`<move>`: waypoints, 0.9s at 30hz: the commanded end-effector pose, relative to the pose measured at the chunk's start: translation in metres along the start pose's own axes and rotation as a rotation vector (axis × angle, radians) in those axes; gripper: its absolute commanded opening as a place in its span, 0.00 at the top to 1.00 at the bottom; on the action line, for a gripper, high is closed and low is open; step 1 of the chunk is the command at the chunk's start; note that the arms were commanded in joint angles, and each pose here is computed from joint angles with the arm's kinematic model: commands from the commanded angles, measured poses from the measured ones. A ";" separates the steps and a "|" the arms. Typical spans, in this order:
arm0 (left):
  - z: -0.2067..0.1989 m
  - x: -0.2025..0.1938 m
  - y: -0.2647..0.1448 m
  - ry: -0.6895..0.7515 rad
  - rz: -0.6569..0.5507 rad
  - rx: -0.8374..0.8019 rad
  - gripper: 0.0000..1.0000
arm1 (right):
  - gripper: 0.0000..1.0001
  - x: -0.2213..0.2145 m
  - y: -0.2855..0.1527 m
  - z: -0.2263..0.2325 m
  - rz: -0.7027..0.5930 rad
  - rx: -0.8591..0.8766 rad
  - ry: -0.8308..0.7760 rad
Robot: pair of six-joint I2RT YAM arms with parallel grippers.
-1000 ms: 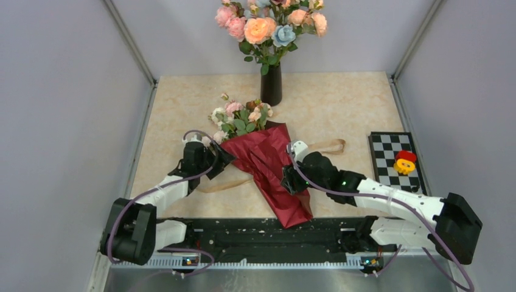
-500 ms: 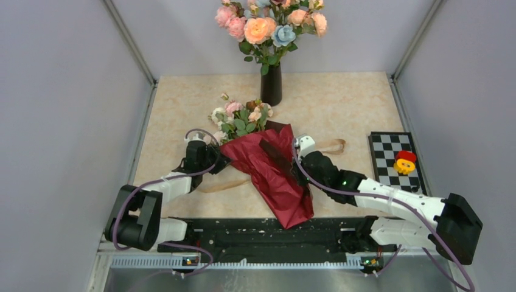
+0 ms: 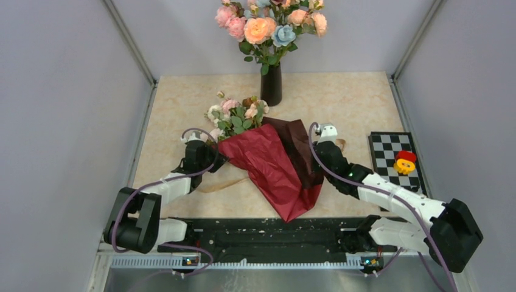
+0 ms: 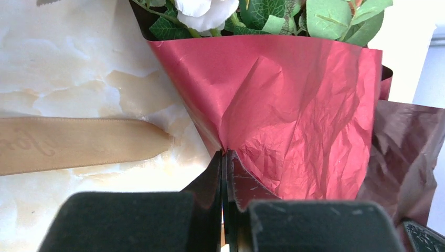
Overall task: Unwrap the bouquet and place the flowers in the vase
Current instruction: Unfold the wrapping paper at the center of the board.
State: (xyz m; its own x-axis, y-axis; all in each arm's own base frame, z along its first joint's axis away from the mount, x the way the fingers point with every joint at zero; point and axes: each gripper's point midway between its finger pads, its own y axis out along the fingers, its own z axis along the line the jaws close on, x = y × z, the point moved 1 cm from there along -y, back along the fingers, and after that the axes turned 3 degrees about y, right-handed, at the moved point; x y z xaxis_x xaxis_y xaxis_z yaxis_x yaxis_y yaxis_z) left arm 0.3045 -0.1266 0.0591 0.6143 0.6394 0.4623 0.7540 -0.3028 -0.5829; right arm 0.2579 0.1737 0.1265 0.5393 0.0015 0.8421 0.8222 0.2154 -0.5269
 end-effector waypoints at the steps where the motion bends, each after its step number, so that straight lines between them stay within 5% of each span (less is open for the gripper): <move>1: 0.001 0.014 -0.005 -0.008 -0.083 0.016 1.00 | 1.00 0.016 0.006 -0.032 -0.086 -0.123 0.097; 27: 0.014 0.008 -0.011 -0.011 -0.091 0.047 1.00 | 1.00 -0.047 0.048 -0.120 -0.048 -0.467 0.439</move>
State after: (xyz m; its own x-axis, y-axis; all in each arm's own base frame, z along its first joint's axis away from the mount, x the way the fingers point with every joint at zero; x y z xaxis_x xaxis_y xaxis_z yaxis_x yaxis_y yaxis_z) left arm 0.2986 -0.1115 0.0553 0.5630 0.6658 0.4897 0.7759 -0.2217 -0.5906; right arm 0.2934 0.0810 0.0465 0.5322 -0.3174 0.7849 0.7749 -0.1910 -0.6026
